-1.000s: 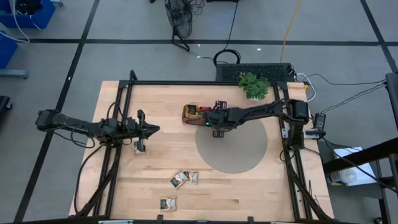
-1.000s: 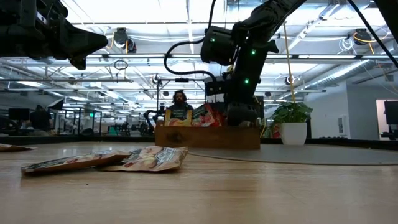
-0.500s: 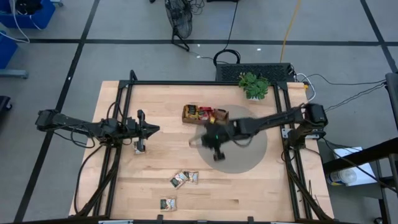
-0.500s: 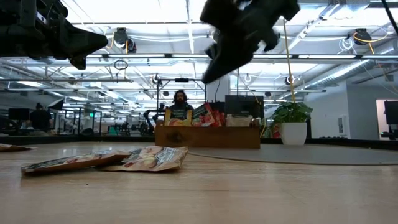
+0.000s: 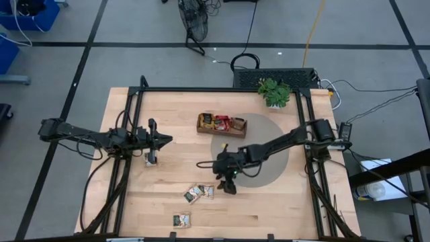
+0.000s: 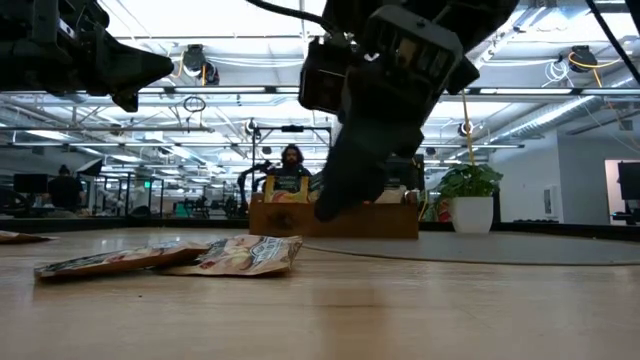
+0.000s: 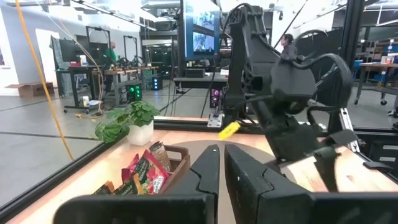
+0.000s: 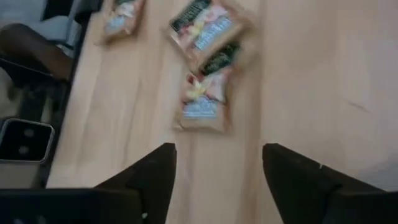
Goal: Pick & Place Tea
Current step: Put the brown tea bag into the right section of the wooden organizer
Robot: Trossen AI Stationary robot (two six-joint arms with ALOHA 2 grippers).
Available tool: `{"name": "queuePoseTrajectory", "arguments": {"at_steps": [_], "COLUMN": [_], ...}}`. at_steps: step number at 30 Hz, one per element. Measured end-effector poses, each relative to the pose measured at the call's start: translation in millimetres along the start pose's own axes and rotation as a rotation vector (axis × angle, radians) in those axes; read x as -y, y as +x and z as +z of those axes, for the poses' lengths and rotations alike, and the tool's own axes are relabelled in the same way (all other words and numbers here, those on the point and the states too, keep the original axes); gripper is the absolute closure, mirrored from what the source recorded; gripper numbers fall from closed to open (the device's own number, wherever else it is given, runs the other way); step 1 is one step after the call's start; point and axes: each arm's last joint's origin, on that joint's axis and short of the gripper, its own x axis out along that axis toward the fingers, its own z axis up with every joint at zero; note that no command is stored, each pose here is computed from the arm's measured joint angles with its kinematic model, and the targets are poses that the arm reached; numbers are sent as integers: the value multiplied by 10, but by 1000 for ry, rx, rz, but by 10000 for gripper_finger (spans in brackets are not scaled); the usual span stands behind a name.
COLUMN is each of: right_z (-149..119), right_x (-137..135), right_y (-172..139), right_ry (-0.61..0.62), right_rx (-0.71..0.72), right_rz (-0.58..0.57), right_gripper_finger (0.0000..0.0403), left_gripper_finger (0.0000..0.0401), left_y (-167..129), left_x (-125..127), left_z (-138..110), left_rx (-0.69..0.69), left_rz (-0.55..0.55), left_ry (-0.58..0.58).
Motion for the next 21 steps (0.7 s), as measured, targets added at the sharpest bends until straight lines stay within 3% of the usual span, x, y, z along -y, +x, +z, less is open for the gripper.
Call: {"name": "queuePoseTrajectory", "arguments": {"at_steps": [9,14,21], "right_z": [-16,-53,-106], "right_x": [-2,54,85], "right_y": [158,211,367], "right_ry": [5,-9,-12], "right_rx": [46,51,57], "right_rz": [18,-59,-29], "right_gripper_finger": [181,185,186], "left_gripper_finger": [370,370,370], "left_y": [0,0,0], "left_x": [0,0,0], "left_z": [-1,-1,-1], "left_rx": [-1,-1,-1], "left_rz": [0,0,0], "left_ry": [0,0,0]}}
